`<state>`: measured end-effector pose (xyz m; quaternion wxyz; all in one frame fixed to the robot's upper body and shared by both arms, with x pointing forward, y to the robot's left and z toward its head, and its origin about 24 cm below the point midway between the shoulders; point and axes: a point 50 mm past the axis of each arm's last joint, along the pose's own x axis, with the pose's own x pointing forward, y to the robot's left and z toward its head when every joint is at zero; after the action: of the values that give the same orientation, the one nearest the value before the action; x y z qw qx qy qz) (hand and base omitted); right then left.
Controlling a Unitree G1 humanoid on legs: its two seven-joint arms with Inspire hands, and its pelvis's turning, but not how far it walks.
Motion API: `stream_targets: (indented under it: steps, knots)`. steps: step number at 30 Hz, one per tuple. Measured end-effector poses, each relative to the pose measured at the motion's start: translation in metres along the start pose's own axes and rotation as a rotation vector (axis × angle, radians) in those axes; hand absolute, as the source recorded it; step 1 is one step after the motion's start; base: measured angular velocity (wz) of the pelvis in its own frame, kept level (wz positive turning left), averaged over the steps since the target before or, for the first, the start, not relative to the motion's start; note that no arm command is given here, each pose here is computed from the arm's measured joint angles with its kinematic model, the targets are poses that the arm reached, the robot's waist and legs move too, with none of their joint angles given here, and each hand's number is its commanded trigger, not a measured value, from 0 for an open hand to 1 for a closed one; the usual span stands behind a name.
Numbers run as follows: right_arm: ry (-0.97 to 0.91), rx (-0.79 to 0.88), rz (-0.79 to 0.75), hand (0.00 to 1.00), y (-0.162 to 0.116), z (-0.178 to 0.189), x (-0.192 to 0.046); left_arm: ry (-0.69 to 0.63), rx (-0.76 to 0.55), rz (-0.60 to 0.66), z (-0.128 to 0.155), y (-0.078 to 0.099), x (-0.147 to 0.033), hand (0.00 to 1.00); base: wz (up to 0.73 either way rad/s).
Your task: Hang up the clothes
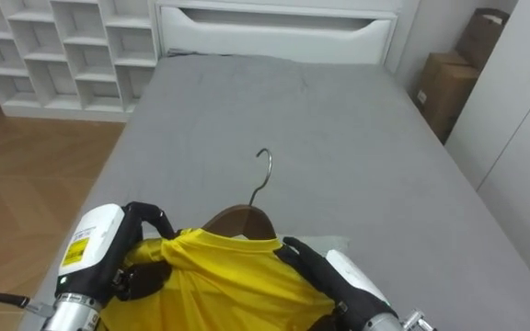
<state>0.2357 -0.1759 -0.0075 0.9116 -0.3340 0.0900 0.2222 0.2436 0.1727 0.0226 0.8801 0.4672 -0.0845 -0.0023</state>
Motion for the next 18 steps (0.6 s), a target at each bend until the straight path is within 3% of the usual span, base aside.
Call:
stream_targets:
  steps: [11,12,13,14,15,18]
  knots:
    - [-0.031,0.000,-0.021,0.00,-0.004,0.009,0.008,-0.018,-0.013,0.009,0.006,-0.001,0.001,1.00,0.00]
    - [-0.030,0.004,-0.028,0.07,-0.004,0.010,0.008,-0.019,-0.017,0.007,0.008,-0.002,0.001,1.00,0.00]
    - [-0.027,0.008,-0.030,0.07,-0.004,0.010,0.009,-0.021,-0.018,0.004,0.009,-0.003,0.001,1.00,0.00]
    - [-0.025,0.010,-0.031,0.35,-0.003,0.010,0.009,-0.023,-0.017,0.002,0.009,-0.004,0.001,1.00,0.00]
    - [-0.022,0.012,-0.032,0.52,-0.003,0.010,0.009,-0.028,-0.015,-0.002,0.010,-0.005,0.001,1.00,0.00]
    - [-0.016,0.017,-0.038,0.89,-0.001,0.011,0.010,-0.037,-0.009,-0.009,0.013,-0.008,0.001,1.00,0.00]
